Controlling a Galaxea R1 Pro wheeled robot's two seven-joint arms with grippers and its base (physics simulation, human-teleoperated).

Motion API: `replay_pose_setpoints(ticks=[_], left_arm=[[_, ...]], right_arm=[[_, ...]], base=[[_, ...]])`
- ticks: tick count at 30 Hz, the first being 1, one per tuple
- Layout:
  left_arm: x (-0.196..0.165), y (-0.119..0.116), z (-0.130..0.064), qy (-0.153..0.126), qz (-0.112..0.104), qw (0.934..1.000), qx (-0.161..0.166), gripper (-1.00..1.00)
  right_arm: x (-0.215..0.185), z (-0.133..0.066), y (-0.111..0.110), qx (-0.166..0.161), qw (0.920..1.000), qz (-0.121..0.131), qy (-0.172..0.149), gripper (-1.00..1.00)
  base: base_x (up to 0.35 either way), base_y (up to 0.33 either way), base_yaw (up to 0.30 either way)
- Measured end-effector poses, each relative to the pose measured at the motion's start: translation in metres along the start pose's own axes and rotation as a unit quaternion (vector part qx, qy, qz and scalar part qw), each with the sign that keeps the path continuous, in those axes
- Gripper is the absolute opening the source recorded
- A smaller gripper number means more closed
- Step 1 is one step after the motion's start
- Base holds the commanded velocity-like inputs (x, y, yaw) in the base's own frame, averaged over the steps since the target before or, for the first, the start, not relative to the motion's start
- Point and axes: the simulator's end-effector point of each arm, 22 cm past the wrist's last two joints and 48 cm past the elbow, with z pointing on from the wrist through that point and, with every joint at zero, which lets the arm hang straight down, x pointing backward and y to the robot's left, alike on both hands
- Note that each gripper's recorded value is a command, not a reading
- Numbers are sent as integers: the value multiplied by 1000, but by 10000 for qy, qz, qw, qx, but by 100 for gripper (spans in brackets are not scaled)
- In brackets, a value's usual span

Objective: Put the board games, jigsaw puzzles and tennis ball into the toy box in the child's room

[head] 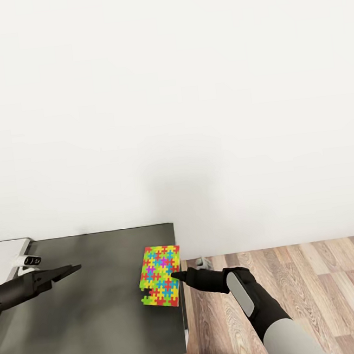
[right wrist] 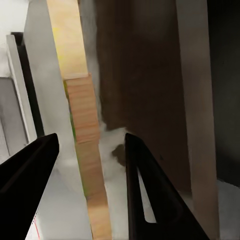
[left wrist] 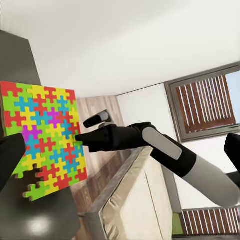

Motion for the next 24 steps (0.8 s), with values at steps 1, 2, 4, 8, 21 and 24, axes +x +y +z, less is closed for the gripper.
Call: replay_pose_setpoints(ticks=[1,2,4,8,21,24], left_arm=[[0,0,0,2,-11,10000,-3,100],[0,0,0,2,-14,10000,-4,100],[0,0,0,2,-20,10000,-5,100],[0,0,0,3,-25,10000,-6,100],[-2,-2,-1,1,6,10000,-11,100],[-4,-4,-1,-7,36,10000,-6,100]], right_arm=[[0,0,2,-36,10000,-4,-4,-100],[0,0,2,-50,10000,-9,-4,-100],[0,0,4,-84,10000,-12,-7,-100],[0,0,5,-111,9999,-10,-9,-100],[-3,-3,17,-392,9992,10,-83,-100],[-4,-5,24,-528,9986,2,-103,-100]], base=[[0,0,0],[0,0,0],[0,0,0],[0,0,0],[0,0,0],[0,0,0]])
